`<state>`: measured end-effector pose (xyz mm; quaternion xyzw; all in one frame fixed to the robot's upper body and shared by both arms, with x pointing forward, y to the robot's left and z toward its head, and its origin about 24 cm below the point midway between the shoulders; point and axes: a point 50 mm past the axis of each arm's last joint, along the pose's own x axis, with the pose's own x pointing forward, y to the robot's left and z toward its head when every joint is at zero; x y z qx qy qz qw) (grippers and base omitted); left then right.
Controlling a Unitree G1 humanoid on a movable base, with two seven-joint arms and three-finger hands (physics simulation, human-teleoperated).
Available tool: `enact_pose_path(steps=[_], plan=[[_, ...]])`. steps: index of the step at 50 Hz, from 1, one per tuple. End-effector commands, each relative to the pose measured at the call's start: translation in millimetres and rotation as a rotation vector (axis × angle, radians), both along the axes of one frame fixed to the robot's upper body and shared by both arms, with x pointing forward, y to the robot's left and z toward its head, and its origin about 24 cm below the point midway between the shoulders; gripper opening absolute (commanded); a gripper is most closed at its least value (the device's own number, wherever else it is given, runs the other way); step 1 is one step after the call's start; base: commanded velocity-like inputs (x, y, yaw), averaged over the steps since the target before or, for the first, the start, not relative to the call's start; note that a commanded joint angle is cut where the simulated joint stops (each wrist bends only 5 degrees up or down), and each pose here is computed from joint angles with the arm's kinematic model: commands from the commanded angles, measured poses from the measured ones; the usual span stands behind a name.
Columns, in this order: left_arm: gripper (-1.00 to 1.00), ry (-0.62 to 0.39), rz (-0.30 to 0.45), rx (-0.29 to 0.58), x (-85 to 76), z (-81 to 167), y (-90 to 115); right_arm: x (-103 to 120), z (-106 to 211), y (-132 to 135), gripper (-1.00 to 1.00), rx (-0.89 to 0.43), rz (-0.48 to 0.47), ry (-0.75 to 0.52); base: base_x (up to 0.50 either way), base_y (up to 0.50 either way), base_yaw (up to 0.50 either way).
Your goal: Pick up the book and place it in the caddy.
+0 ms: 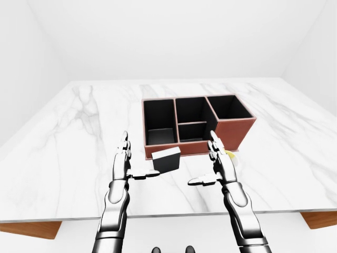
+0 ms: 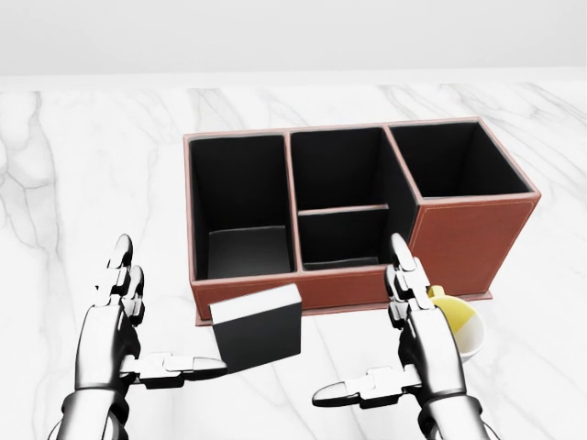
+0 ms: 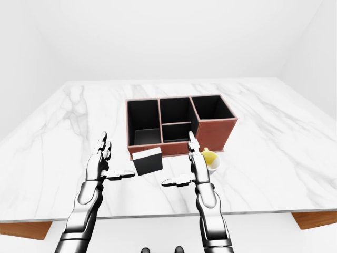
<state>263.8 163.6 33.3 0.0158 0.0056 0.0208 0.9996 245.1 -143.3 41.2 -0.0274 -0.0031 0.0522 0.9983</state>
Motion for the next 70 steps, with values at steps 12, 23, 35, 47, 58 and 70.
enact_pose_path(steps=[12, 23, 35, 47, 58, 70], plan=[[1.0, 0.008, -0.003, -0.01, -3.2, 1, -1, -2, 15, 10, 1.0, 0.009, -0.001, -0.009, 0.0, 0.0, 0.0], [1.0, 0.011, 0.002, -0.015, -5.2, 1, 0, -5, 38, 26, 1.0, -0.124, 0.002, -0.122, 0.0, 0.0, 0.0], [1.0, 0.011, 0.009, -0.019, -5.6, 2, 1, -10, 87, 45, 1.0, -0.221, 0.092, -0.35, 0.0, 0.0, 0.0], [1.0, 0.011, 0.012, -0.021, -5.2, 1, 1, -16, 124, 59, 1.0, -0.46, 0.22, -0.516, 0.0, 0.0, 0.0], [1.0, 0.013, 0.015, -0.023, -6.2, 2, 2, -17, 140, 66, 1.0, -0.711, 0.294, -0.555, 0.0, 0.0, 0.0], [1.0, 0.018, 0.039, -0.039, -9.9, 2, 10, -17, 137, 67, 1.0, -0.887, 0.326, -0.479, 0.0, 0.0, 0.0]])
